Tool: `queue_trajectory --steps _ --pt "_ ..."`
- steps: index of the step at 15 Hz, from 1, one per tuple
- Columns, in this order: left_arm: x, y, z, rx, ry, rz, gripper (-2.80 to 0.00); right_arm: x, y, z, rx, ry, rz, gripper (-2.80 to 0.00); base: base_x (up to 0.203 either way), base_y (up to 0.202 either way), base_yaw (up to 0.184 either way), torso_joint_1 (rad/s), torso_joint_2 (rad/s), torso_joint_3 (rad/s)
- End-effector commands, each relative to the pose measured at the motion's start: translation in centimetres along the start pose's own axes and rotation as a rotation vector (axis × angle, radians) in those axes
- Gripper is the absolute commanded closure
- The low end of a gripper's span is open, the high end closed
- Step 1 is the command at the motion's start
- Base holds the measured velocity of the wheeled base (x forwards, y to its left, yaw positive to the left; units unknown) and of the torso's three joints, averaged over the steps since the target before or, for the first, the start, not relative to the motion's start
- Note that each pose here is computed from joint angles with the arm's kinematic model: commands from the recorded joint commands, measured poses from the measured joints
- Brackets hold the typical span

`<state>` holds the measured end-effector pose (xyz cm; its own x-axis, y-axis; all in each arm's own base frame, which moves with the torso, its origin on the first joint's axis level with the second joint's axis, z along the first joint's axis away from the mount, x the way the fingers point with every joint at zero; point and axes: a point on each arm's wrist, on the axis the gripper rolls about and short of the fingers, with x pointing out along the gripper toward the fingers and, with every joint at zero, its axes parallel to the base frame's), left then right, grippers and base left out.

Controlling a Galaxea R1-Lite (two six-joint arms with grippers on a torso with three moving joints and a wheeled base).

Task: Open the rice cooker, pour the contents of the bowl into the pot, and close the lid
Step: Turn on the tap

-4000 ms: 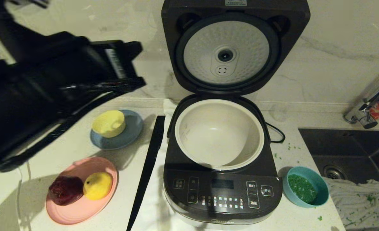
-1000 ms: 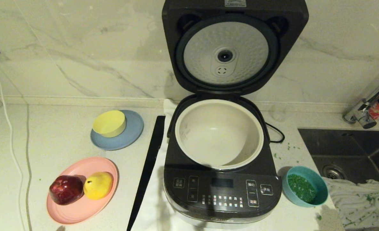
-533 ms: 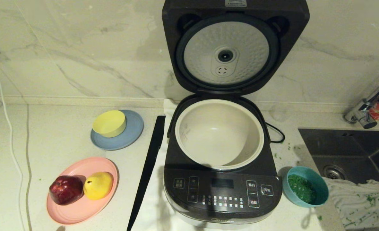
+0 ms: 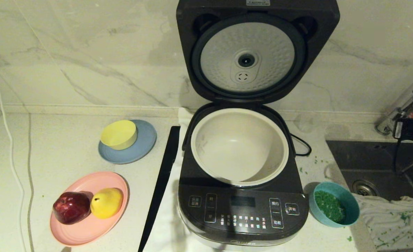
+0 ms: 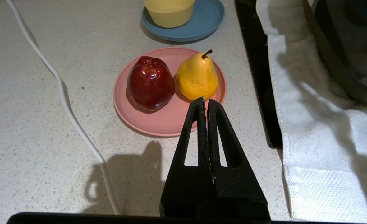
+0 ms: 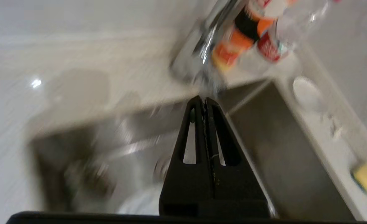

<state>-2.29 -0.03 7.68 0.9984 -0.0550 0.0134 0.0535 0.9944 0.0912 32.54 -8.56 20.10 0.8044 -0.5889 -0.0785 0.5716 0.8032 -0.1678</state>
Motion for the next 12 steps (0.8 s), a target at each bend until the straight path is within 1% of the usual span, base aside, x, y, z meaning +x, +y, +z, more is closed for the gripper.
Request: queue_trajectory --steps 1,4,6,12 --pt "0.0 0.0 -0.2 0.000 0.006 -0.001 0.00 5.8 1.4 -3.2 -0.029 0.029 -0.039 0.00 0.000 0.000 0.000 0.000 0.00 0.000" --pt "0.0 0.0 -0.2 0.001 0.006 -0.001 0.00 9.2 1.6 -3.7 -0.062 -0.019 -0.078 0.00 0.000 0.000 0.000 0.000 0.00 0.000" --pt "0.0 0.0 -0.2 0.000 0.006 -0.001 0.00 10.6 1.8 -3.8 -0.072 -0.037 -0.092 0.00 0.000 0.000 0.000 0.000 0.00 0.000" --pt "0.0 0.0 -0.2 0.001 0.006 -0.001 0.00 13.0 2.5 -2.7 -0.050 -0.104 -0.107 0.00 0.000 0.000 0.000 0.000 0.00 0.000"
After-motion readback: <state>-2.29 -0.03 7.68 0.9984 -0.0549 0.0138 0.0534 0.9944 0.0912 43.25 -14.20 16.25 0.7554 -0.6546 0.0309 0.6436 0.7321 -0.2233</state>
